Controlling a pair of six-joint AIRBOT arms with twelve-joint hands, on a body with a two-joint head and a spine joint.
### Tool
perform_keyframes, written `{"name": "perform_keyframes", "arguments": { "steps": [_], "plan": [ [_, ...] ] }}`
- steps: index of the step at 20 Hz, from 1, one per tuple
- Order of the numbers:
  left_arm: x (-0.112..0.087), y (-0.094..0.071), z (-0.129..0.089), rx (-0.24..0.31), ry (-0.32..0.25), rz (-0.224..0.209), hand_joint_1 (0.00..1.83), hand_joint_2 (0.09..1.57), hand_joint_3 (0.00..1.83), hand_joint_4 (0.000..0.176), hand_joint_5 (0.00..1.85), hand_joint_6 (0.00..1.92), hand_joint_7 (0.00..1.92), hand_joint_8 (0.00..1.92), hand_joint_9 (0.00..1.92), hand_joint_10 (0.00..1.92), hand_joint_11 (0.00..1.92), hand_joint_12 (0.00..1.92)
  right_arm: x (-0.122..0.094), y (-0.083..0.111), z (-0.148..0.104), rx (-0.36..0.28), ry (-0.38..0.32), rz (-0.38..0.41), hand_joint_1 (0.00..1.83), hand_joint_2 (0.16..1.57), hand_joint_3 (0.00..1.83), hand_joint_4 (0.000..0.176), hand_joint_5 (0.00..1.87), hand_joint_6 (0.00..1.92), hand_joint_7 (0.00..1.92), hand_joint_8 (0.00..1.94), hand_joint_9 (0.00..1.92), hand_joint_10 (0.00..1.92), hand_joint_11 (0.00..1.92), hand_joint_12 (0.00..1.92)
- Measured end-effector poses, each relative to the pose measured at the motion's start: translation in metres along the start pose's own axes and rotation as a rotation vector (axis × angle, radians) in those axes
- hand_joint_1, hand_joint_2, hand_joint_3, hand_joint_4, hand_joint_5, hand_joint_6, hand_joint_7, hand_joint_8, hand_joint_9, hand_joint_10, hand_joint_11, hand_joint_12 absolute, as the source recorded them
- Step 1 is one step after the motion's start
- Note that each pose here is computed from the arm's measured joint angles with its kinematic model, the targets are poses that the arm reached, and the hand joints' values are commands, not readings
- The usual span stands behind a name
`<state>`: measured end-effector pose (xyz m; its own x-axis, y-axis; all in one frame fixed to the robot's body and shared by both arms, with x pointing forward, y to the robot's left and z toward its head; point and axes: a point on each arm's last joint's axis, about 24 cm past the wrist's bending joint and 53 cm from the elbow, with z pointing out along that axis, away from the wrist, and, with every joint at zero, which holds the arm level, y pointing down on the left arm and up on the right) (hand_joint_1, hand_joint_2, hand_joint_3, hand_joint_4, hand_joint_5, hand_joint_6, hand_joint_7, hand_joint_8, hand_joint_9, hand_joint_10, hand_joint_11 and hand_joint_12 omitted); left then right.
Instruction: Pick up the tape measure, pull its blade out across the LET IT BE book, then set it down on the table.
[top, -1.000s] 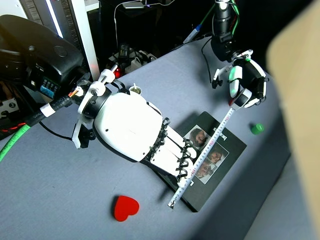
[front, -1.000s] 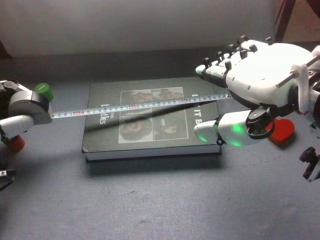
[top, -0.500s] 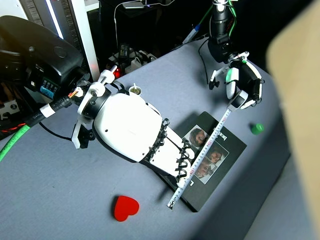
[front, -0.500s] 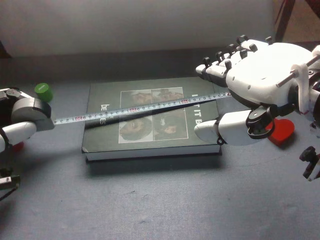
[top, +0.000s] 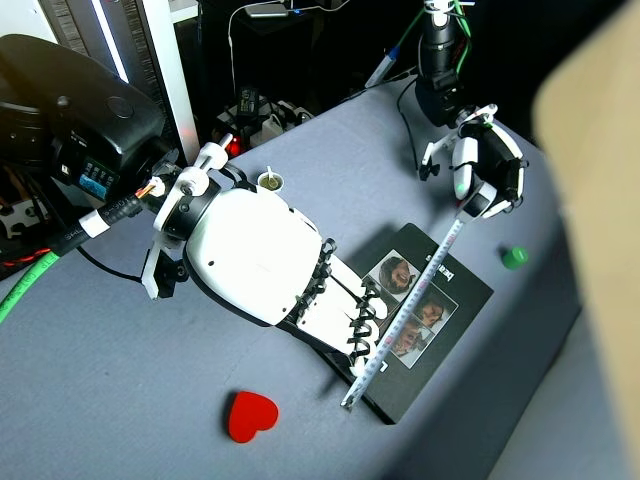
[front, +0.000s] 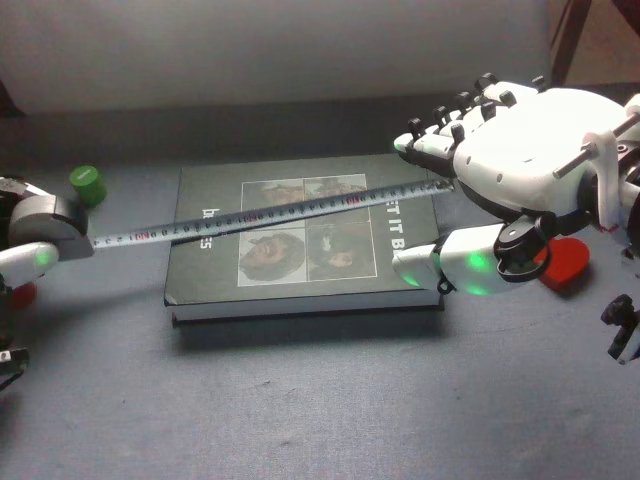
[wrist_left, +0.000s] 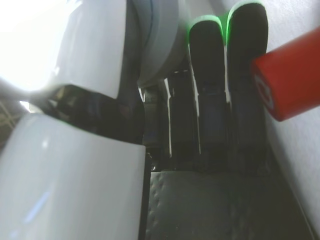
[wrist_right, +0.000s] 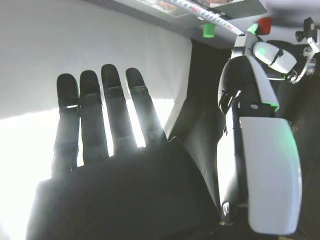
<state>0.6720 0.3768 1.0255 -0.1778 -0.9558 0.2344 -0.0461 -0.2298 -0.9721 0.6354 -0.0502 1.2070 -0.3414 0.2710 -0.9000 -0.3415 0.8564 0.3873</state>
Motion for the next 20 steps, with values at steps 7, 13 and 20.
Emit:
{"name": "perform_keyframes", "arguments": {
  "steps": [7,13,20],
  "plan": [
    [-0.0036,0.0041,-0.0031,-0.010,-0.007,0.026,1.38,1.12,0.00,0.000,0.86,0.92,0.99,0.98,0.93,1.28,0.93,1.19,0.0000,0.0001,0.0000,0.000,0.000,0.000,0.14,1.09,0.00,0.000,0.14,0.00,0.22,0.00,0.18,0.00,0.00,0.63],
    [-0.0031,0.0043,-0.0027,-0.012,0.004,0.038,1.38,1.13,0.00,0.000,0.84,0.94,0.99,0.99,0.92,1.30,0.92,1.16,-0.0001,0.0001,0.0000,0.000,0.000,-0.001,0.14,1.10,0.00,0.000,0.15,0.00,0.21,0.00,0.18,0.00,0.00,0.63],
    [-0.0026,0.0044,-0.0039,-0.009,0.021,0.054,1.38,1.13,0.00,0.000,0.84,0.95,0.99,0.99,0.91,1.29,0.93,1.15,0.0000,0.0002,0.0000,-0.001,0.000,0.000,0.13,1.10,0.00,0.000,0.13,0.00,0.20,0.00,0.17,0.00,0.00,0.59]
  ]
}}
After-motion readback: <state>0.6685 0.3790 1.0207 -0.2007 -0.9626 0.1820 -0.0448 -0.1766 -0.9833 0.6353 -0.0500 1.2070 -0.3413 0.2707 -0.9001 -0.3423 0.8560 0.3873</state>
